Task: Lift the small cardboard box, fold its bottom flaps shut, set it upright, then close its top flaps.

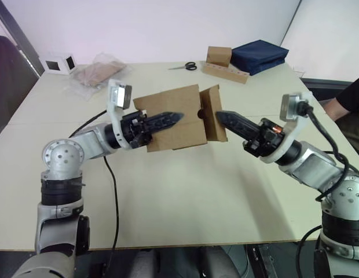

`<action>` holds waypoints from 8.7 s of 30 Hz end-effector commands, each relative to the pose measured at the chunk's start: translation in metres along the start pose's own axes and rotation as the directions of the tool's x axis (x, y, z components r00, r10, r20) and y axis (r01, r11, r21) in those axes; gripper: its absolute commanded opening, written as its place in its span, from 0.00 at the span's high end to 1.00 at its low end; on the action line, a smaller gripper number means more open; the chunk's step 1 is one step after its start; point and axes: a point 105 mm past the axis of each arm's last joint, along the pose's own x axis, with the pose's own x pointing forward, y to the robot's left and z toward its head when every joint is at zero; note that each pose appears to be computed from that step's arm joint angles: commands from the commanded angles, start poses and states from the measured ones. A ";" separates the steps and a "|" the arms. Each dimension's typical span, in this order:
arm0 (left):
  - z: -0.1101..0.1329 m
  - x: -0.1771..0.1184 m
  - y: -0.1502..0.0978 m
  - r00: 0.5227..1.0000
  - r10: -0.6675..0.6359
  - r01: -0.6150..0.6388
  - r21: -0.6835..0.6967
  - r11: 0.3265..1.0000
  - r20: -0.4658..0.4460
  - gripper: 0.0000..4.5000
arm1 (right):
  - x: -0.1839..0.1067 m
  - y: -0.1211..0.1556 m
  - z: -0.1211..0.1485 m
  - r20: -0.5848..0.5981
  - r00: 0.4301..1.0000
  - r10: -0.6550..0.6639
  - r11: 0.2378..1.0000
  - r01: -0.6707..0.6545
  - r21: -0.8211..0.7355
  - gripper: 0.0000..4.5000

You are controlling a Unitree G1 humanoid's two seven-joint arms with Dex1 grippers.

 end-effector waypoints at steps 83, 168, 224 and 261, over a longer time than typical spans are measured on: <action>0.019 0.005 -0.005 1.000 -0.027 0.027 0.214 0.976 -0.002 1.00 | 0.016 0.002 -0.014 0.002 1.000 -0.021 0.994 0.021 -0.106 0.99; 0.087 0.031 0.018 0.614 0.408 0.256 0.659 0.707 -0.676 0.01 | -0.006 -0.038 -0.045 -0.192 0.943 -0.273 0.859 0.150 -0.490 1.00; -0.089 -0.078 0.083 0.777 0.450 -0.245 0.445 0.861 -0.441 0.99 | 0.009 -0.064 -0.116 -0.465 0.817 -0.340 0.876 0.095 -0.473 1.00; -0.038 -0.080 0.066 0.825 0.488 -0.303 0.506 0.808 -0.286 0.99 | 0.024 -0.059 -0.068 -0.356 0.917 -0.180 0.888 -0.004 -0.459 1.00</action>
